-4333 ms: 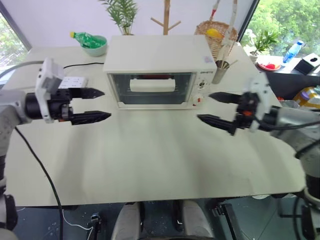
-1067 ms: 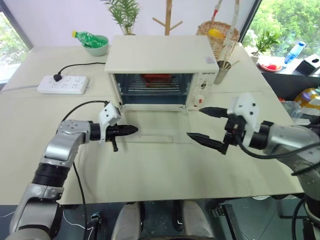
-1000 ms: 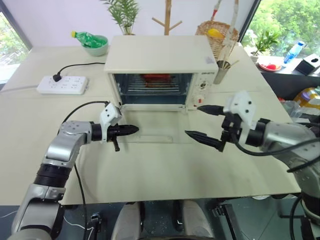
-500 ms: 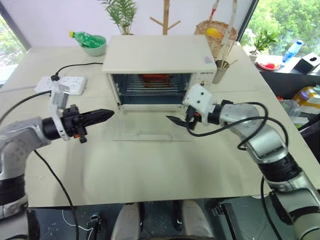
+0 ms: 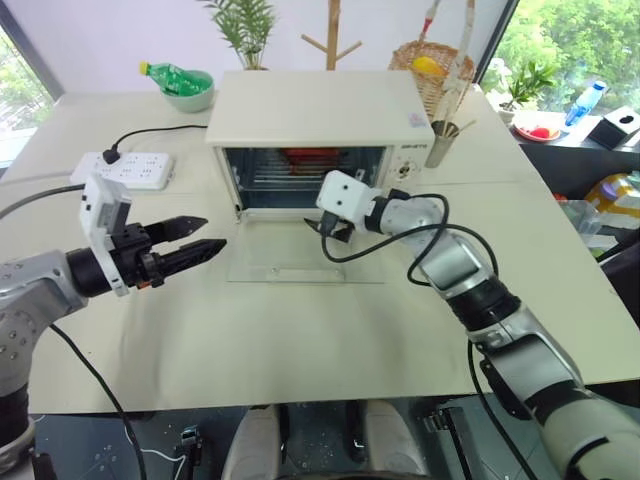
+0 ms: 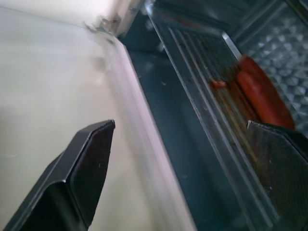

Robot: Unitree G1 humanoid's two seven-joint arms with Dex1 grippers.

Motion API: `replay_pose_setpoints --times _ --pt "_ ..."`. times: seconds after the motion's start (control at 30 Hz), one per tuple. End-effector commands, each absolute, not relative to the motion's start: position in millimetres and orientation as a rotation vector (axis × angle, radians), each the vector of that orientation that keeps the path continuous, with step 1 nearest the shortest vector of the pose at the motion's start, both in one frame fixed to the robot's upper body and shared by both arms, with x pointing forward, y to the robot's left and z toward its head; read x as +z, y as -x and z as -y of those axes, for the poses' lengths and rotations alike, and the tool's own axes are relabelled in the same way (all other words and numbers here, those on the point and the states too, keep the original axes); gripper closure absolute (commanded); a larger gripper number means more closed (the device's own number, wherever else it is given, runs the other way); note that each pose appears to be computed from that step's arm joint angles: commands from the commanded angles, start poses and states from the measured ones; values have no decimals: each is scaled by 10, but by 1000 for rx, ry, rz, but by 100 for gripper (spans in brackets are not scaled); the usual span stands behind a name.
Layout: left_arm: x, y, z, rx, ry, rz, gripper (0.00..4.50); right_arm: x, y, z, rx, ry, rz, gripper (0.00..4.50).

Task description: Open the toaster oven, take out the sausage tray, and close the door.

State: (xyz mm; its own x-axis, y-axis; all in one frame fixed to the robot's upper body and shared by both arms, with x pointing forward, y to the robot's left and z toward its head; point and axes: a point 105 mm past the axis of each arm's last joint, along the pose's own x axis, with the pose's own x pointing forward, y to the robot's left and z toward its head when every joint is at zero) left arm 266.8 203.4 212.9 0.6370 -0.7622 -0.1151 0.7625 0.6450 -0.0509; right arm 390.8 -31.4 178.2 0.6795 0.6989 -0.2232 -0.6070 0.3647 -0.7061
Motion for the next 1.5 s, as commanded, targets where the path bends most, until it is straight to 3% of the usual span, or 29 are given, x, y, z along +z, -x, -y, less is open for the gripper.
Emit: replay_pose_setpoints --times 0.03,0.27,0.7,0.8,1.0,1.03,1.5 --pt "2283 -2639 -2042 -866 -40 -57 5 1961 -3996 234 800 927 230 0" --pt "2299 -2640 -2019 -875 -61 -43 5 1934 -4206 49 711 1081 344 0" --pt "2353 -2681 -1961 -887 -66 -15 5 1842 -4425 -202 619 1235 400 0" --pt "2349 -2683 -1955 -888 -70 -13 0 1849 -4467 -179 596 1270 400 93" --pt "2345 -2687 -1947 -890 -74 -11 0 1834 -4478 -178 596 1278 402 416" --pt "2346 -2688 -1946 -890 -74 -10 0 1833 -4476 -179 597 1275 403 445" --pt "2324 -2749 -1941 -905 -71 -11 0 1778 -4357 -153 661 1230 449 445"
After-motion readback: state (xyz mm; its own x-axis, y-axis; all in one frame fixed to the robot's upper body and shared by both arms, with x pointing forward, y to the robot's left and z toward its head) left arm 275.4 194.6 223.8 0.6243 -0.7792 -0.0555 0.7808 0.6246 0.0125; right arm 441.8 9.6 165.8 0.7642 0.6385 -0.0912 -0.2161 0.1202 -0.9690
